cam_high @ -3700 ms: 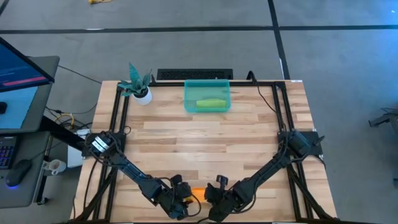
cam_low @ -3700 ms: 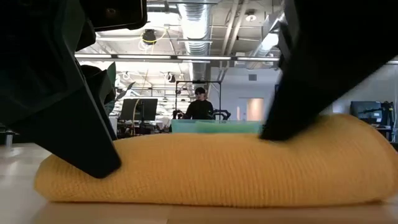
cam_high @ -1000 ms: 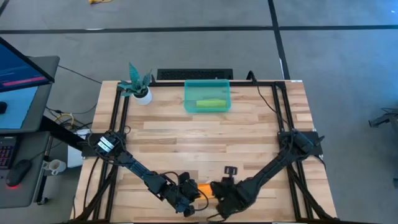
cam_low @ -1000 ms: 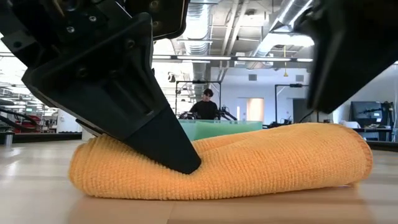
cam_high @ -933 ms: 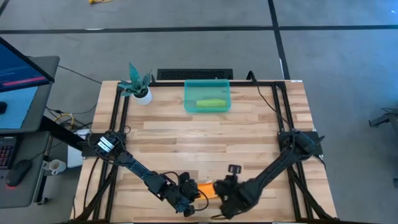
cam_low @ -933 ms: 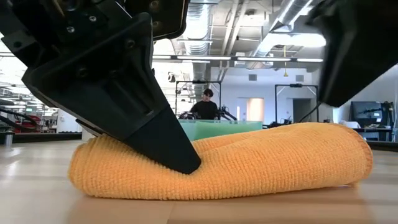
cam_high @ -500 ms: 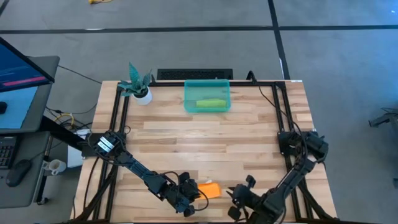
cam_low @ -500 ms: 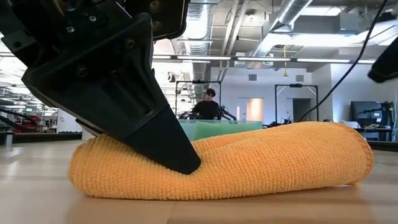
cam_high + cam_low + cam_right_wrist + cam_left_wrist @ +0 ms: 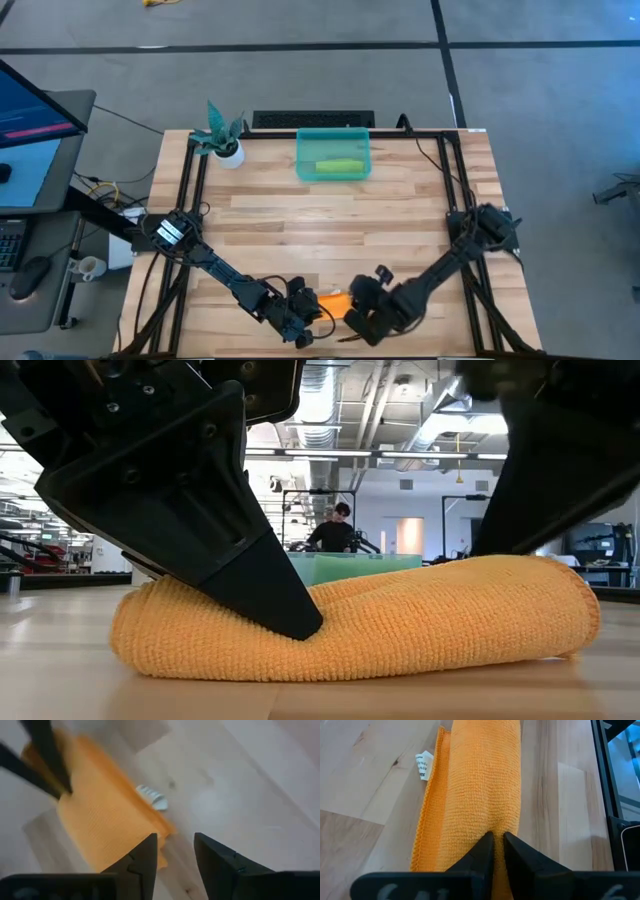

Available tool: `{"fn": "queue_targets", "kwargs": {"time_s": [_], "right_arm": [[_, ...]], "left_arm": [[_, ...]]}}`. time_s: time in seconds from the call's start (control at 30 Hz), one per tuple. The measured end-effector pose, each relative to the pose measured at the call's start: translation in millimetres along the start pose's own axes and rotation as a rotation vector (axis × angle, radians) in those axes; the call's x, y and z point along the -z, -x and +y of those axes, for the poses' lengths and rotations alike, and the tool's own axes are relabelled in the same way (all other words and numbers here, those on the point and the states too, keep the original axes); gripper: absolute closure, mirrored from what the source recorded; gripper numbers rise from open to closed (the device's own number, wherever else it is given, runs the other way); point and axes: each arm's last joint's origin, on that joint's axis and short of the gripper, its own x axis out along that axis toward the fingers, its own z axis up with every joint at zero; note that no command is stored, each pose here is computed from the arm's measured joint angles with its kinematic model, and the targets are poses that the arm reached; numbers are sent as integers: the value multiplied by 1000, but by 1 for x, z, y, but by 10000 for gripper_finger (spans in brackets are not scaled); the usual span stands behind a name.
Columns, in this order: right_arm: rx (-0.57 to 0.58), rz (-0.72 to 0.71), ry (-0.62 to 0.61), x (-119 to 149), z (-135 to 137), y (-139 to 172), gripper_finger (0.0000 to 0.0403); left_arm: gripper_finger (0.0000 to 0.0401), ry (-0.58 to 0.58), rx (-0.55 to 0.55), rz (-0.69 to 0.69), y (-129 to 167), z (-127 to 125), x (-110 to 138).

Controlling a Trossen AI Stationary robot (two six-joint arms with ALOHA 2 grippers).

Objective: Roll towel into tight, uniform cylinder
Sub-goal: Roll the orange microfiber towel

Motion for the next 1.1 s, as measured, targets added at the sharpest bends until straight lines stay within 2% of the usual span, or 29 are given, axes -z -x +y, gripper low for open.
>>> {"fn": "queue_targets", "kwargs": {"time_s": [0.13,0.27,0.47,0.63,0.77,0.87,0.97,1.1], "right_arm": [[-71,120,72,-13,1,-8,245],[-63,142,116,-27,-1,5,248],[49,12,175,-32,-23,58,261],[16,-154,149,-7,-30,88,278],[-63,-224,65,18,-23,84,285],[-99,-229,17,26,-14,72,285],[-113,-216,3,20,-9,62,275],[-144,-137,81,3,-6,49,242]], "left_arm": [[366,0,0,0,0,0,0],[366,-9,-3,-3,0,0,0],[366,-8,-3,-6,0,0,0],[366,-8,-4,-6,0,0,0],[366,-8,-3,-7,0,0,0],[366,-8,-5,-9,0,0,0],[363,-16,-7,-15,0,0,0],[348,-16,-1,-14,0,-1,0]]}}
